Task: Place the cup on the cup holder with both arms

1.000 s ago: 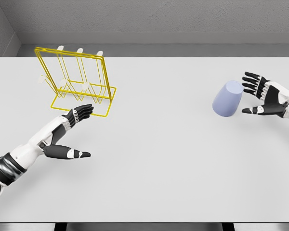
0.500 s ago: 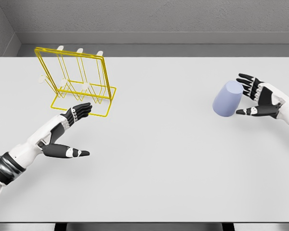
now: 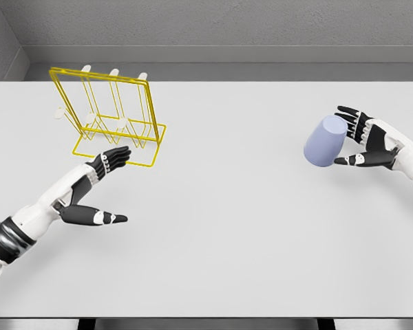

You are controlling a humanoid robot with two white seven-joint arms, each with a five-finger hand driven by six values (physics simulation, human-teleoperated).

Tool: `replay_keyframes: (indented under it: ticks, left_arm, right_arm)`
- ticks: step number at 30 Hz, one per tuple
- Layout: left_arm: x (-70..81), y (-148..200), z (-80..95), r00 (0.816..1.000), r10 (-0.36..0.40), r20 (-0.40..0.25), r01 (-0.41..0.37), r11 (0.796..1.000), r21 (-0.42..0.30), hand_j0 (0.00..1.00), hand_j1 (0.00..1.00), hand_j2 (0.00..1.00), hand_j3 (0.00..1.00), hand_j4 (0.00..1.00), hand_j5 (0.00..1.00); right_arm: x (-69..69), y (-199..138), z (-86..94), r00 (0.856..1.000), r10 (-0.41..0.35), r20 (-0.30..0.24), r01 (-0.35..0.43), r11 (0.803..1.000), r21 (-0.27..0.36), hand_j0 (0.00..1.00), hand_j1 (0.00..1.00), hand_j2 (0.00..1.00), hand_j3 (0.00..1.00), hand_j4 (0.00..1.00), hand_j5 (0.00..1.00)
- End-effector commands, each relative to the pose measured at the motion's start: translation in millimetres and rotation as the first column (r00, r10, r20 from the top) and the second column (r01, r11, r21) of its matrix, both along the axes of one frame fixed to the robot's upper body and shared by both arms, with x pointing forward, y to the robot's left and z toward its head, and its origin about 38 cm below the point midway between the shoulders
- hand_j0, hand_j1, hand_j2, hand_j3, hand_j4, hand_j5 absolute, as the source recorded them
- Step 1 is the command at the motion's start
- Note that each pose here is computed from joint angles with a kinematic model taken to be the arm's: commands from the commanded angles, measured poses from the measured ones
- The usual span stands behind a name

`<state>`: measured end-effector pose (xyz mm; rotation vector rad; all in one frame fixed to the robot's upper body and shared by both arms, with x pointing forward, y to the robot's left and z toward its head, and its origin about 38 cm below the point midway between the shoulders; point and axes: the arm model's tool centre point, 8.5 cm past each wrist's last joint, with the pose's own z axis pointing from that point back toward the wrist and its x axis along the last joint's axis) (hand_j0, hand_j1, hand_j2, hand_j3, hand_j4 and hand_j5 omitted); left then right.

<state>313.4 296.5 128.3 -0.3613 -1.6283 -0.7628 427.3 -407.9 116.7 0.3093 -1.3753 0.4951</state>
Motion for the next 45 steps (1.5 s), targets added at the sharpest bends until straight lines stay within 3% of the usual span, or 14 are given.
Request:
replay_keyframes:
  ticks: [1, 17, 32, 35, 39, 41, 45]
  left_arm:
    - [1.2, 2, 2.7, 1.0, 0.004, 0.006, -0.004, 1.0, -0.001, 1.0, 1.0, 1.0, 1.0, 1.0, 1.0]
    - [1.1, 1, 2.5, 1.0, 0.003, 0.006, -0.003, 1.0, -0.002, 1.0, 1.0, 1.0, 1.0, 1.0, 1.0]
    - [1.8, 2, 3.5, 1.0, 0.004, 0.008, -0.004, 1.0, -0.001, 1.0, 1.0, 1.0, 1.0, 1.0, 1.0]
    - [1.9, 2, 3.2, 1.0, 0.005, 0.008, -0.005, 1.0, 0.0, 1.0, 1.0, 1.0, 1.0, 1.0, 1.0]
    - [1.1, 2, 2.6, 1.0, 0.003, 0.006, -0.003, 1.0, -0.001, 1.0, 1.0, 1.0, 1.0, 1.0, 1.0]
    - [1.4, 2, 3.0, 1.0, 0.004, 0.007, -0.004, 1.0, -0.001, 1.0, 1.0, 1.0, 1.0, 1.0, 1.0]
    - [1.9, 2, 3.3, 1.0, 0.004, 0.009, -0.004, 1.0, -0.001, 1.0, 1.0, 1.0, 1.0, 1.0, 1.0]
  right_arm:
    - [0.1, 0, 0.7, 1.0, 0.0, 0.003, 0.0, 1.0, 0.005, 1.0, 1.0, 1.0, 1.0, 1.0, 1.0]
    - [1.8, 12, 1.4, 1.0, 0.021, 0.014, -0.021, 1.0, 0.019, 1.0, 1.0, 1.0, 1.0, 1.0, 1.0]
    - [1.7, 18, 1.3, 0.999, 0.04, 0.01, -0.04, 0.999, -0.027, 1.0, 1.0, 1.0, 1.0, 1.0, 1.0]
    - [1.7, 17, -1.6, 0.999, 0.033, -0.031, -0.033, 0.999, -0.024, 0.86, 0.86, 0.86, 0.86, 0.86, 0.86]
    - [1.5, 17, -0.9, 0.999, 0.03, -0.03, -0.031, 0.999, -0.021, 0.69, 0.69, 0.69, 0.69, 0.69, 0.69]
    - [1.5, 16, -0.7, 0.999, 0.029, -0.031, -0.03, 0.999, -0.021, 0.63, 0.63, 0.63, 0.63, 0.63, 0.63]
    - [2.1, 18, -1.1, 0.999, 0.03, -0.033, -0.031, 0.999, -0.017, 0.63, 0.63, 0.63, 0.63, 0.63, 0.63]
